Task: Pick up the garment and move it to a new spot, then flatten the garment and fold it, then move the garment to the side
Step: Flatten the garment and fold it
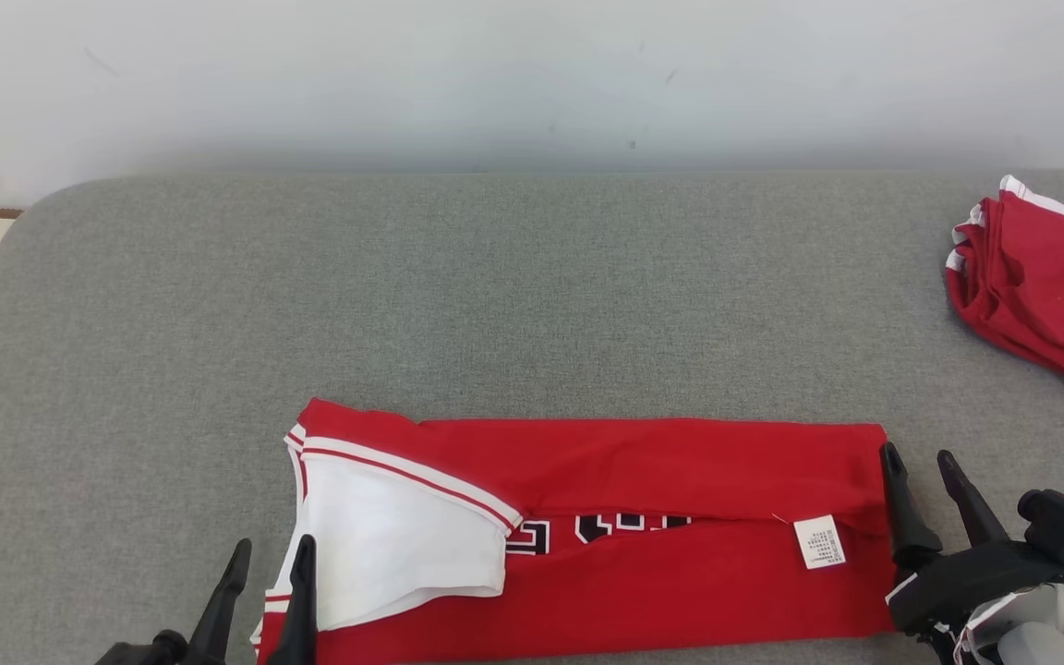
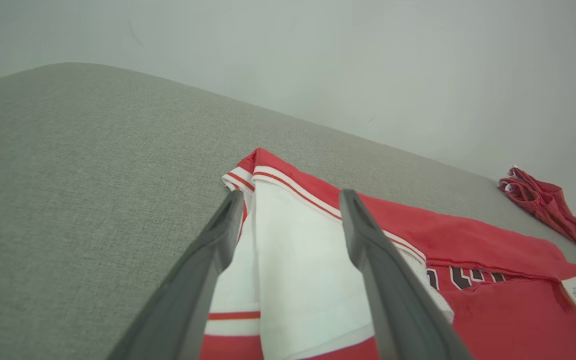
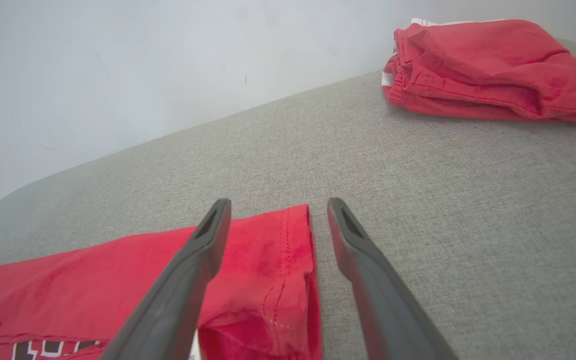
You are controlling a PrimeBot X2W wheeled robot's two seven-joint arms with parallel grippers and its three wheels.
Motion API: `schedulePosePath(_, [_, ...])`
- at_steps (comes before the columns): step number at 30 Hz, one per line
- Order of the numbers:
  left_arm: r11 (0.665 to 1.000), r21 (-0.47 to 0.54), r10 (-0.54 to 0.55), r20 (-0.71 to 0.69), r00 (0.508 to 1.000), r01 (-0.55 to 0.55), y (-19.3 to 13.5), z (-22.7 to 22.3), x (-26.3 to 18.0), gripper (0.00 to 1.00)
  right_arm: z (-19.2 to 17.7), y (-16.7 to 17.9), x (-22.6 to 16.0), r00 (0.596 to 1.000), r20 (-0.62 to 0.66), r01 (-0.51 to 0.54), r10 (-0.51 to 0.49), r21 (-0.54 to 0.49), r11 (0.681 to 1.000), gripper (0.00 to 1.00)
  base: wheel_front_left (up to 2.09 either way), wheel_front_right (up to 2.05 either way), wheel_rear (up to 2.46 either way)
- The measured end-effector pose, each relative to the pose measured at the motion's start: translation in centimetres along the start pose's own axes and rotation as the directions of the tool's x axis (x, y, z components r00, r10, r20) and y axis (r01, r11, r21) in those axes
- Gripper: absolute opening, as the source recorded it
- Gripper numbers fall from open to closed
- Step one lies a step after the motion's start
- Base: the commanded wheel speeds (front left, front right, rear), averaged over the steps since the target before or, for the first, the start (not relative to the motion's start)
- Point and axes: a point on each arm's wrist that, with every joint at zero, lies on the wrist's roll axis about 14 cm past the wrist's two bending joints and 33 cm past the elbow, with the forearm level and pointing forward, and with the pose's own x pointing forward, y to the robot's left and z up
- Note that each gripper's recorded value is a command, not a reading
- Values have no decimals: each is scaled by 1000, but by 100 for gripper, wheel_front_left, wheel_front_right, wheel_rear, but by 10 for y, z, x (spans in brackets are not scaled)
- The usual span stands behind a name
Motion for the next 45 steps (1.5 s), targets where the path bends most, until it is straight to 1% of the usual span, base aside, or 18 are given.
schedulePosePath(5, [997,67,37,28,999,-38,8,10,-5,100,-11,-7,-3,999,-47,20,-22,-33,999,100,0,0,0])
schedulePosePath(11, [987,119,100,66,993,-107,24,22,-13,100,-19,-6,-3,996,-87,31,-34,-38,999,100,0,0,0])
schedulePosePath(16, [979,135,145,81,986,-155,36,27,-21,100,-29,-7,-6,990,-133,42,-47,-40,998,100,0,0,0])
schedulePosePath(22, [976,139,156,85,984,-167,38,28,-27,100,-45,-9,-8,978,-197,59,-65,-36,998,100,0,0,0])
schedulePosePath(29, [974,139,168,85,982,-179,40,28,-30,100,-59,-3,-4,964,-258,51,-56,-26,998,100,0,0,0])
schedulePosePath(30, [974,139,170,86,982,-181,41,29,-30,100,-60,-2,-4,964,-261,45,-51,-29,999,27,0,0,0])
schedulePosePath(31, [974,138,171,85,982,-182,41,28,-30,100,-60,-1,-3,965,-260,42,-48,-29,999,0,0,0,0])
schedulePosePath(35, [973,137,176,83,981,-186,42,28,-31,100,-56,4,0,971,-238,30,-35,-23,999,0,0,0,0])
schedulePosePath(37, [973,136,176,83,981,-186,42,28,-31,100,-52,1,1,974,-223,36,-41,-26,999,0,0,0,0])
schedulePosePath(40, [975,126,175,82,981,-185,41,27,-31,100,-46,-11,-2,977,-204,59,-66,-40,997,0,0,0,0])
schedulePosePath(44, [977,117,171,82,982,-180,38,27,-28,100,-31,-37,-8,977,-174,107,-119,-77,991,0,0,0,0])
schedulePosePath(45, [977,117,171,82,982,-180,38,27,-28,100,-31,-37,-8,977,-174,107,-119,-77,991,0,0,0,0])
